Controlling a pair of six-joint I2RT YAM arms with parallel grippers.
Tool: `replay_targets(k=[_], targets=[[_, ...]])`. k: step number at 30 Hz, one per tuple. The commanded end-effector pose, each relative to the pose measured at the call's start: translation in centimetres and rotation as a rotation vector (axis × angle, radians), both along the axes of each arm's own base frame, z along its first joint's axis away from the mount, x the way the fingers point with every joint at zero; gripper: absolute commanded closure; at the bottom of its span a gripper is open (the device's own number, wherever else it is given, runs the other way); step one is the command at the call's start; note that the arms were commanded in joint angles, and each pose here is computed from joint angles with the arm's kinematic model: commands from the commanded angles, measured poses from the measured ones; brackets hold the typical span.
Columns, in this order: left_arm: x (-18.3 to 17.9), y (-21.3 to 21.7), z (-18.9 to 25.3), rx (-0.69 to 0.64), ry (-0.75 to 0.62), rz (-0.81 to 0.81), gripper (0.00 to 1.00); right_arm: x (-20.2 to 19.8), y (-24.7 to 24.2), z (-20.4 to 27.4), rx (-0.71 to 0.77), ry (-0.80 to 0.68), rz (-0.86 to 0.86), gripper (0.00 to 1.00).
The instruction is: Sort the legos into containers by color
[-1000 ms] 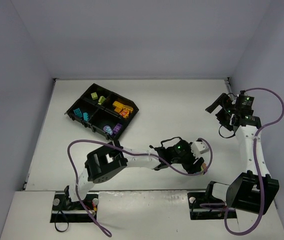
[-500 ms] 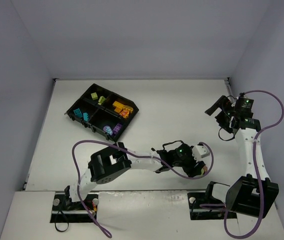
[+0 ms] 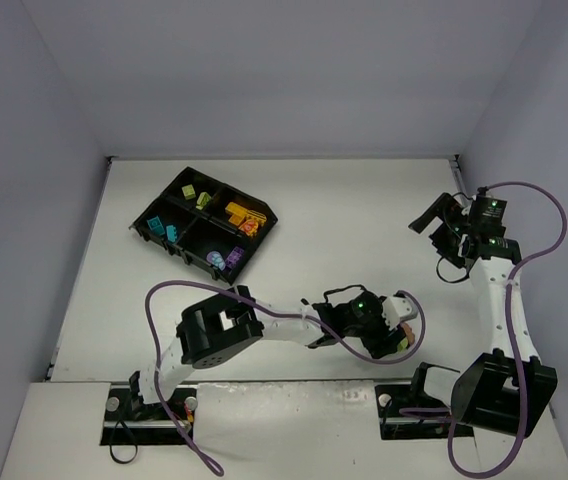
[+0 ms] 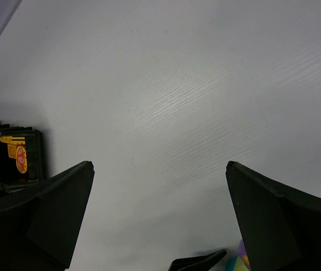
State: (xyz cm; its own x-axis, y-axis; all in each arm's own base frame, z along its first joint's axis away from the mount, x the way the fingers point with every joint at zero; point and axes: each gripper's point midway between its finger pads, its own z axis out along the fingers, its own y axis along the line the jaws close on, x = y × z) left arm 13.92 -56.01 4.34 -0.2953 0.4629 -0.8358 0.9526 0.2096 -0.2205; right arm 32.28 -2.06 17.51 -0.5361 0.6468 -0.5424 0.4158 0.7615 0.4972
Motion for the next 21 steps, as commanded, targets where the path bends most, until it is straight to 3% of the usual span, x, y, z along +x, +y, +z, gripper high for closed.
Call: replay_targets(k=[1, 13, 21], targets=[[1.0, -2.1, 4.6, -0.105, -0.068, 0.007, 0.46, 0.2, 0.4, 1.3, -0.004, -0.054, 0.028, 0.0], [1.0, -3.0, 3.5, -0.09, -0.104, 0.014, 0.47, 0.0, 0.5, 0.8, 0.0, -0.044, 0.032, 0.0], [2.5, 0.0, 4.4, -0.074, -0.195, 0.057, 0.73, 0.2, 1.1, 0.7, 0.015, -0.051, 0.064, 0.04]])
